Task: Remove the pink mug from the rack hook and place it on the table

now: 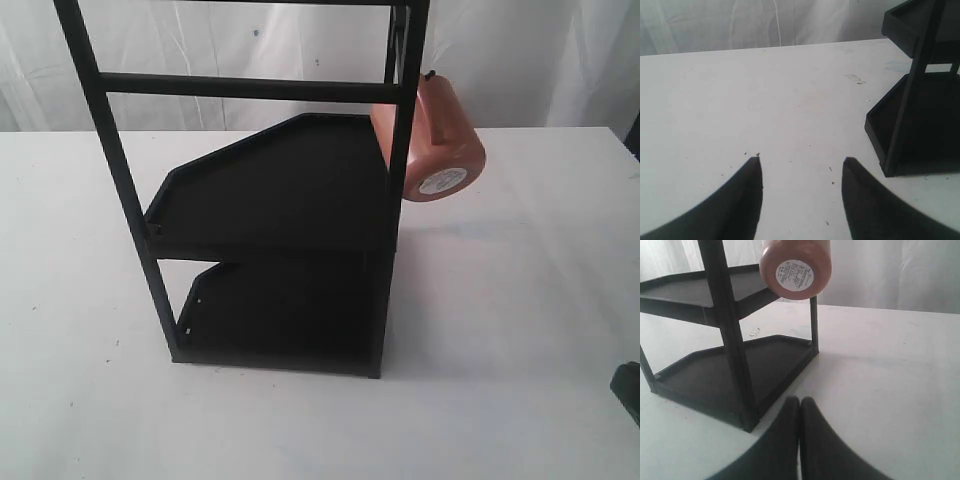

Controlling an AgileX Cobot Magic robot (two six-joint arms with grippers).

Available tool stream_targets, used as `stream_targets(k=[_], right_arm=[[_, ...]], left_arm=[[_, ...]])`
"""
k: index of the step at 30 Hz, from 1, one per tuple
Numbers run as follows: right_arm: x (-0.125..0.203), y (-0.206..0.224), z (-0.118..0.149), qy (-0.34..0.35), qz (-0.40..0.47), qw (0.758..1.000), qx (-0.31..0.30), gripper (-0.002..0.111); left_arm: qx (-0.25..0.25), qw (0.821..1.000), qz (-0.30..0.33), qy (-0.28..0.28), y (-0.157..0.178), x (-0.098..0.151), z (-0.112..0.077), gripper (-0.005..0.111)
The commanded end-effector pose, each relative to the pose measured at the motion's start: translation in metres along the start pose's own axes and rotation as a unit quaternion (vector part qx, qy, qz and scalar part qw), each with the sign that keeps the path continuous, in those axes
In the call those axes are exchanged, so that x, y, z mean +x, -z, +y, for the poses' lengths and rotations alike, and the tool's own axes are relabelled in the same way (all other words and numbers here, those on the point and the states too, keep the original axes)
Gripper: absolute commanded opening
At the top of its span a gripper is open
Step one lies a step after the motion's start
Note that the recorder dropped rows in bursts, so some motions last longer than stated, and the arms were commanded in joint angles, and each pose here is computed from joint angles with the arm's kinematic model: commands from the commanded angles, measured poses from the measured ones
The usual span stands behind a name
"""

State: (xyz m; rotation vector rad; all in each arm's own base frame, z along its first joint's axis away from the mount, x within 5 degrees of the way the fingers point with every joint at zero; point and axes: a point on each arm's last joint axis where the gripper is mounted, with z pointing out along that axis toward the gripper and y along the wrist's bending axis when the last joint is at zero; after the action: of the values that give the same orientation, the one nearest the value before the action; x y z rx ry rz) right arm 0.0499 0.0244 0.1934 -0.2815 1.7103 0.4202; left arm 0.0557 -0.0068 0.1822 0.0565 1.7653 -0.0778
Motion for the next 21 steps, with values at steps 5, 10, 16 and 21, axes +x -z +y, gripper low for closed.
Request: stream_targets(k=[5, 10, 16, 21], right_arm=[[-0.01, 0.001, 0.001, -0.148, -0.063, 0.987, -0.017, 0.0], [-0.024, 0.003, 0.001, -0.161, -0.137, 0.977, -0.025, 0.0], [-0.066, 0.02, 0.006, -0.102, -0.201, 0.974, -0.035, 0.0], [-0.133, 0.037, 0.018, 0.06, -0.061, 0.996, -0.008, 0.0]], left_arm=[[0.001, 1.0, 0.002, 0.006, 0.0, 0.002, 0.0, 0.053], [0.001, 1.0, 0.002, 0.006, 0.0, 0.002, 0.0, 0.053], [0.001, 1.0, 0.002, 0.006, 0.0, 0.002, 0.0, 0.053], [0.001, 1.0, 0.002, 0.006, 0.0, 0.002, 0.0, 0.053]])
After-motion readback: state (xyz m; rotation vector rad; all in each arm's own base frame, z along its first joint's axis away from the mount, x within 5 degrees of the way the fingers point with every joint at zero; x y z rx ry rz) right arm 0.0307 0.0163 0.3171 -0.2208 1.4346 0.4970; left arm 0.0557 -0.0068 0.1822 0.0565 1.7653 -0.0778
